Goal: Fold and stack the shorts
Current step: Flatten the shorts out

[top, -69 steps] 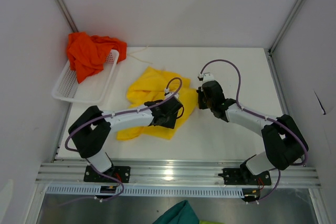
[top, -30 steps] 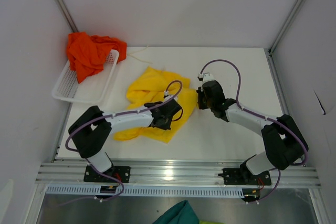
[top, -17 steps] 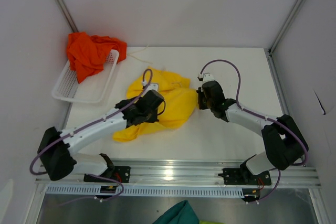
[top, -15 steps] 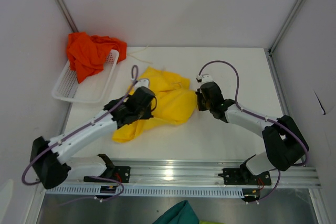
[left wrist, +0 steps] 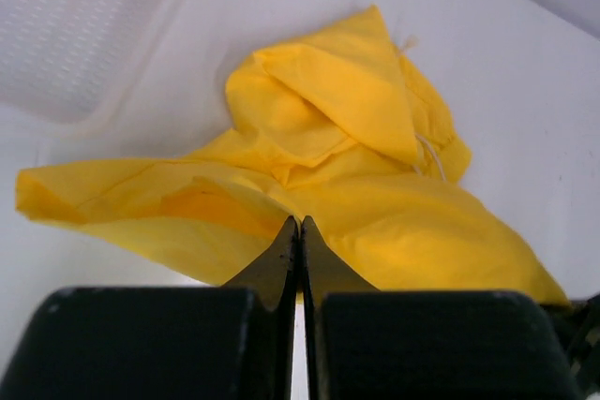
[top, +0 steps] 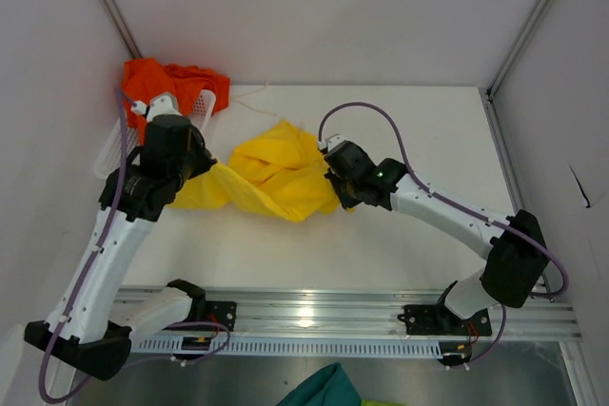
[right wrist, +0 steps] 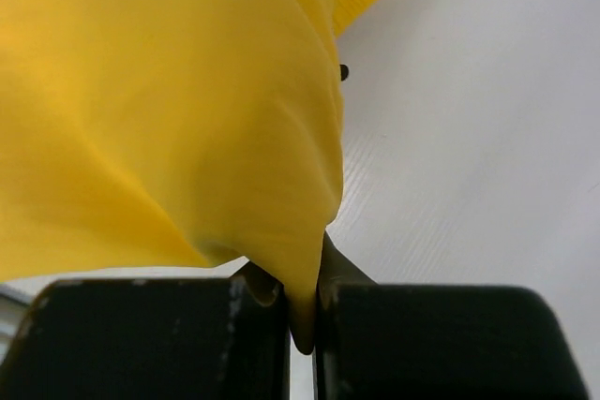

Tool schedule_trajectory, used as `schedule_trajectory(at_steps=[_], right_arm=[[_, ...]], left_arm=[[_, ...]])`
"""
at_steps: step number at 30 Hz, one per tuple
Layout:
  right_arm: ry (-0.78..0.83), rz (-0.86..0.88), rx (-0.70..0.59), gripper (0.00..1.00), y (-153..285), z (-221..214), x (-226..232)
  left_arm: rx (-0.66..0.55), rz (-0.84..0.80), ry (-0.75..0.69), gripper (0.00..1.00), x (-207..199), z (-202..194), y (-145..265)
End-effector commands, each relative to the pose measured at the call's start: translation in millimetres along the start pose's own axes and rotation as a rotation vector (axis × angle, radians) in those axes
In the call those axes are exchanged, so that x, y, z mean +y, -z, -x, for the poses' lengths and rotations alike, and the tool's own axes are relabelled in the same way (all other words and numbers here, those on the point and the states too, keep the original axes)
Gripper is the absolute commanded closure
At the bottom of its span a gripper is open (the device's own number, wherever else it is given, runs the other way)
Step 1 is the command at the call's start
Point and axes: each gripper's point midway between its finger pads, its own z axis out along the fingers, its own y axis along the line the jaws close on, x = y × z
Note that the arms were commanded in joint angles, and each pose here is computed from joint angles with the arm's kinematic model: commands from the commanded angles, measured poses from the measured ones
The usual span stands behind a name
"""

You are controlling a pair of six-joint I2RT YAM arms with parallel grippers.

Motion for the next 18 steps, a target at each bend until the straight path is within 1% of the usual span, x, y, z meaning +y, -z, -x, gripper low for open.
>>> schedule_trajectory(at_steps=[1, 2, 3, 4, 5, 7, 8, 9, 10, 11, 13, 14, 15, 16, 17, 18], right_arm=[[0.107, -0.001, 0.137, 0.96, 7, -22, 15], [0.141, -0.006, 0.144, 1.00, 5, -25, 21], [0.163, -0.013, 0.152, 1.00, 1, -27, 24], [0.181, -0.031, 0.151, 1.00, -2, -28, 25], [0.205, -0.037, 0.163, 1.00, -6, -34, 28], [0.260, -0.003, 0.125, 1.00, -6, -35, 46], [0.278, 0.031, 0.118, 1.00, -4, -40, 54], [0.299, 0.069, 0.083, 1.00, -2, -38, 67], [0.321, 0.090, 0.065, 1.00, 1, -38, 73], [0.331, 0.105, 0.052, 1.00, 3, -40, 77], [0.341, 0.141, 0.015, 1.00, 8, -41, 85], [0.345, 0.155, 0.003, 0.97, 10, -42, 87], [0.336, 0.179, -0.040, 0.94, 15, -36, 91], [0.345, 0.188, -0.042, 0.90, 15, -41, 92], [0.357, 0.211, -0.059, 0.73, 18, -42, 97], [0.350, 0.233, -0.097, 0.63, 21, -37, 102]], left_arm=[[-0.067, 0.019, 0.022, 1.00, 13, 42, 19], [-0.066, 0.024, 0.026, 1.00, 15, 47, 18], [-0.087, 0.019, 0.030, 1.00, 14, 59, 23], [-0.085, 0.052, 0.042, 1.00, 23, 65, 23], [-0.107, 0.038, 0.052, 1.00, 18, 80, 27], [-0.119, 0.068, 0.065, 1.00, 28, 91, 27], [-0.145, 0.062, 0.075, 1.00, 26, 104, 31], [-0.152, 0.072, 0.075, 1.00, 28, 109, 31], [-0.147, 0.106, 0.086, 1.00, 38, 111, 29], [-0.168, 0.104, 0.093, 1.00, 37, 122, 34], [-0.170, 0.104, 0.100, 1.00, 38, 133, 34], [-0.165, 0.098, 0.099, 1.00, 36, 134, 32], [-0.155, 0.086, 0.097, 1.00, 34, 133, 30], [-0.155, 0.079, 0.097, 1.00, 32, 134, 28], [-0.163, 0.097, 0.111, 1.00, 39, 137, 27], [-0.157, 0.099, 0.113, 1.00, 40, 135, 25]])
